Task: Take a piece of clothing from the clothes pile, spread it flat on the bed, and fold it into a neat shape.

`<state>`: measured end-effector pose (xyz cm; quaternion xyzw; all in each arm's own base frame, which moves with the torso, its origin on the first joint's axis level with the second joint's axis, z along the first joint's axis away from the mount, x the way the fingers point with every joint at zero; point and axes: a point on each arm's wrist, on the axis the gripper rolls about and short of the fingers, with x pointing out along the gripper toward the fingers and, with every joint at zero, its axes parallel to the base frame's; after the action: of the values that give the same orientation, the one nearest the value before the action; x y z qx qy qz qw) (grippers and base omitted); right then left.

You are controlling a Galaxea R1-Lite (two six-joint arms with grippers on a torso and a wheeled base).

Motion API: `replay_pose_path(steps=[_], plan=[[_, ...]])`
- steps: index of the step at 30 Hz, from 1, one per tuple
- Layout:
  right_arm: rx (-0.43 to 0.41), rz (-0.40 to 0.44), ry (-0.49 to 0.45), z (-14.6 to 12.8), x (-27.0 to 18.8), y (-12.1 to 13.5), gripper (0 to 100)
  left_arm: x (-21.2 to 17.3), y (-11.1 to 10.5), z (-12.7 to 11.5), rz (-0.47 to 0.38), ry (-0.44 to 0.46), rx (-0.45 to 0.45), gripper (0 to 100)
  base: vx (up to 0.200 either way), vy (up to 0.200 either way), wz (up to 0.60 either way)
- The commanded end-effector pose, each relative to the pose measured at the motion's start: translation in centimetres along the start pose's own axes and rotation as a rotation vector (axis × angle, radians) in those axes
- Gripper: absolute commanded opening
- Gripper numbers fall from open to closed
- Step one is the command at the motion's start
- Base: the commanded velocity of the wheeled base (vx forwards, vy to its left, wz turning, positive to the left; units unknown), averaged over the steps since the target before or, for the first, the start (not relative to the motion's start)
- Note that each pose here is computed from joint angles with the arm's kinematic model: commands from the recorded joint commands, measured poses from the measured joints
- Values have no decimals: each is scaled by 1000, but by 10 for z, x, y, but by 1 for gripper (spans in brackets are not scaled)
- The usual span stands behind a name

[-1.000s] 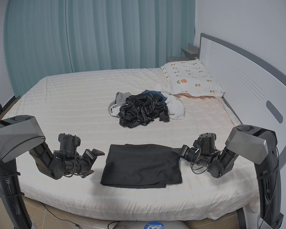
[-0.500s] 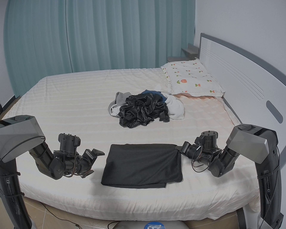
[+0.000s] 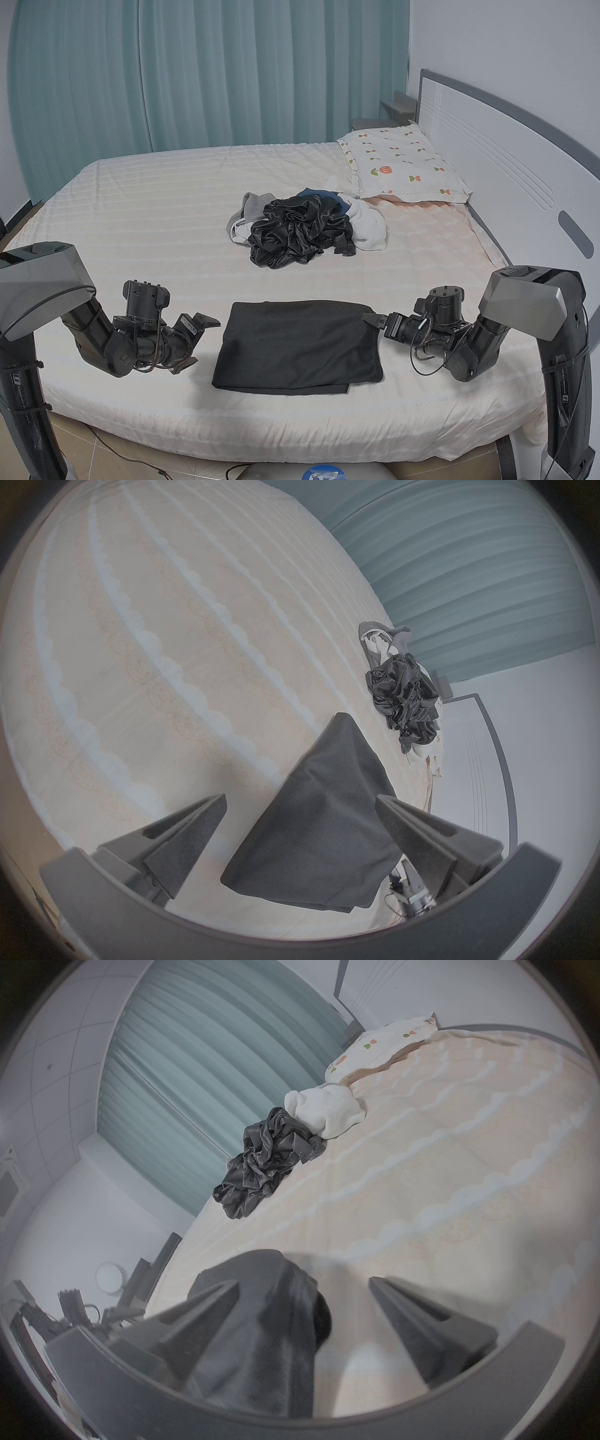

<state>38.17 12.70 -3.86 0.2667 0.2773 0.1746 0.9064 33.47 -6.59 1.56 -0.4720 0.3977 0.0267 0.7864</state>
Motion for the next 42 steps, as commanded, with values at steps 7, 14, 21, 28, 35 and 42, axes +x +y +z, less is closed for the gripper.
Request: replay_pose_path(steps=[7,14,21,28,35,42], plan=[[-38,115,126,-32,-58,4,100,0,0,-1,2,4,-1,100,0,0,0],[-52,129,175,-48,-52,10,100,0,1,-1,5,1,0,100,0,0,0],[-44,111,202,-54,-50,5,0,1,1,-1,12,-13,2,100,0,0,0],[-36,95,214,-55,-55,3,0,1,1,-1,12,-13,2,100,0,0,0],[-32,86,225,-54,-72,6,0,1,1,-1,12,-13,2,100,0,0,0],[-31,84,222,-52,-75,7,0,1,1,-1,12,-13,2,100,0,0,0]])
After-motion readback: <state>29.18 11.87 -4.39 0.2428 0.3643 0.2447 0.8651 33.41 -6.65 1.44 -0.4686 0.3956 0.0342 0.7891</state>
